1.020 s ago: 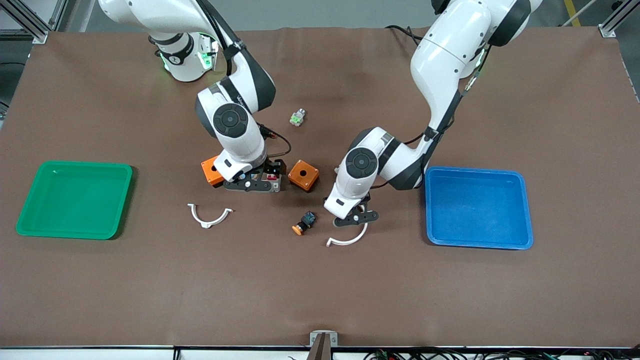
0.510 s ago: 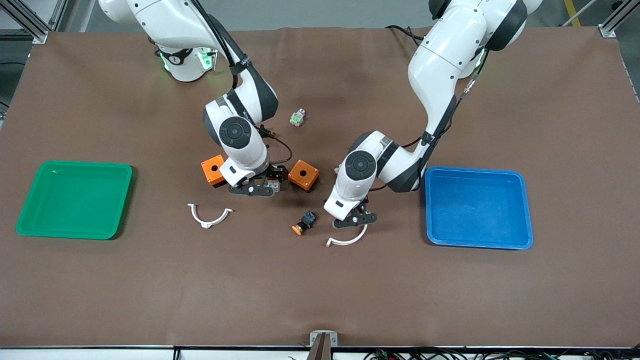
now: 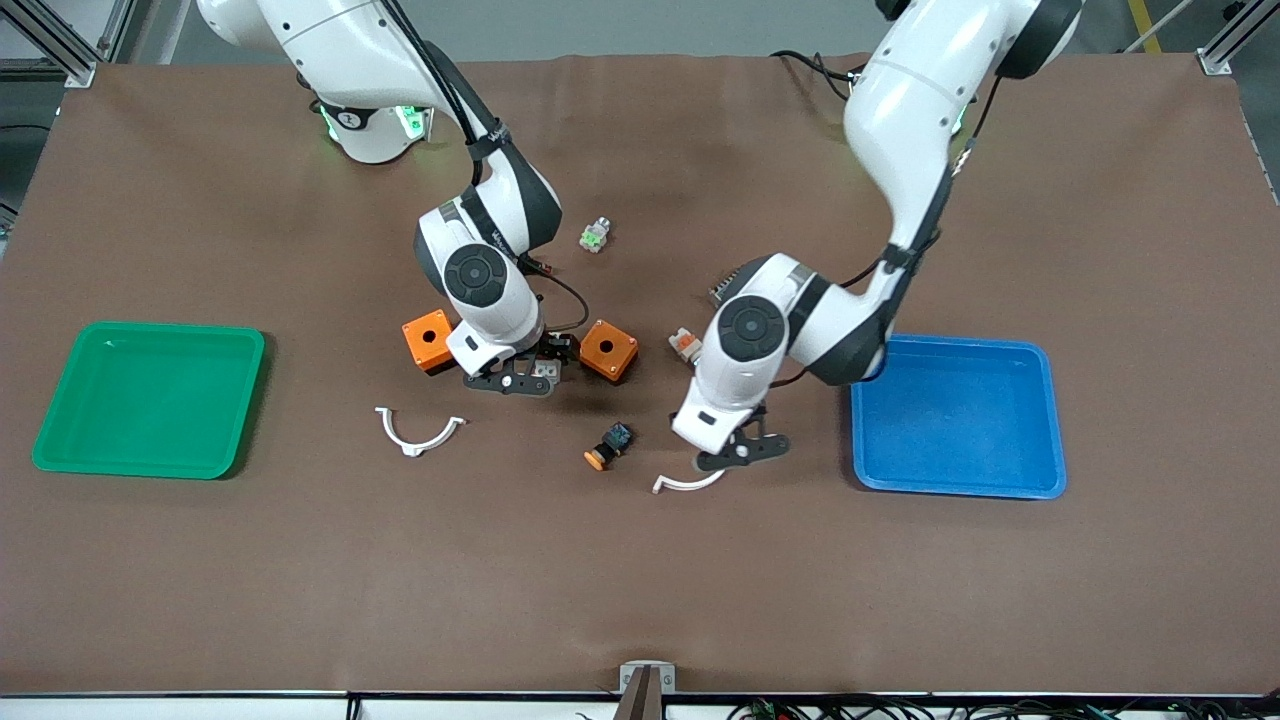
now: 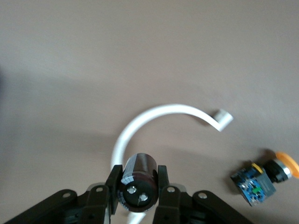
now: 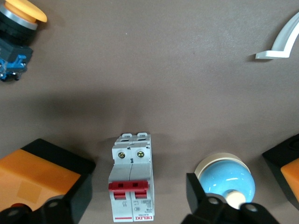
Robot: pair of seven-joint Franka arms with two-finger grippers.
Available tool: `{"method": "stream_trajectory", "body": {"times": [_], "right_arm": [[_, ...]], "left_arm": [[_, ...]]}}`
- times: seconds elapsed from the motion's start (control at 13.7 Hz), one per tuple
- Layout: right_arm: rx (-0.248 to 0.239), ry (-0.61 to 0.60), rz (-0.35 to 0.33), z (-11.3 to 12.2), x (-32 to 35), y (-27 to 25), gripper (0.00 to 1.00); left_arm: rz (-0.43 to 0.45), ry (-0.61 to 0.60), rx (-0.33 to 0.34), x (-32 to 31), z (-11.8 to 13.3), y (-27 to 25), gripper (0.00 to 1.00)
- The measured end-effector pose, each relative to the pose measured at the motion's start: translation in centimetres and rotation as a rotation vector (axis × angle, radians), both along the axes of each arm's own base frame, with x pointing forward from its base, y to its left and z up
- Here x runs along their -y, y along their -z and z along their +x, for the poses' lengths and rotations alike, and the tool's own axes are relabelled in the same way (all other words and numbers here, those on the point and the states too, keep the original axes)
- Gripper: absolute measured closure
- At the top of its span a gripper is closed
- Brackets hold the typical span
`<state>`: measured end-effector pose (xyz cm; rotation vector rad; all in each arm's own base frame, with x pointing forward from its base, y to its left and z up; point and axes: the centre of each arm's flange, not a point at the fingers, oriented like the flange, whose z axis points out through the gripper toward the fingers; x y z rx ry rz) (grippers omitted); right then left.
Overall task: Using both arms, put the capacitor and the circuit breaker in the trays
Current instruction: 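Carry the capacitor with the left gripper over the blue tray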
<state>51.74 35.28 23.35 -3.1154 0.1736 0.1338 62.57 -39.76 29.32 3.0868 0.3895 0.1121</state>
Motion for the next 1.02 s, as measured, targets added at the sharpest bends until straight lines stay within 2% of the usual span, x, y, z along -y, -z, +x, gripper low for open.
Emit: {"method": "stream_trajectory", "body": {"times": [0.22,0.29,0.36,0.51,0.58,0.66,0.73,1.02], "right_arm": [[-0.005,-0.008,-0.003,-0.4,-0.4,0.4,0.16],[-0.005,-0.009,-0.003,-0.4,-0.5,0.5,0.23],[-0.004,-0.010,-0.002,-0.4,-0.6,0.5,0.24],[-0.001,-0.009,0.000,-0.4,-0.6,0.5,0.40],[0.000,-0.009,0.000,-0.4,-0.6,0.5,0.40],[0.000,-0.009,0.000,-0.4,-0.6,0.5,0.45],[0.001,-0.009,0.001,-0.4,-0.6,0.5,0.57],[0.003,-0.002,0.000,-0.1,-0.3,0.5,0.60]], "left_arm": [[0.045,-0.069,0.031,-6.9,2.7,-5.0,0.66],[0.062,-0.090,0.037,-9.4,3.5,-5.4,0.66],[0.082,-0.111,0.037,-11.8,4.1,-5.3,0.66],[0.128,-0.129,0.024,-16.7,4.9,-4.5,0.66],[0.145,-0.121,0.007,-19.2,5.0,-4.0,0.66],[0.156,-0.110,-0.011,-21.8,5.1,-3.7,0.66],[0.165,-0.099,-0.029,-24.4,4.9,-3.5,0.66],[0.179,-0.093,-0.096,-32.5,2.6,-2.3,0.66]]}}
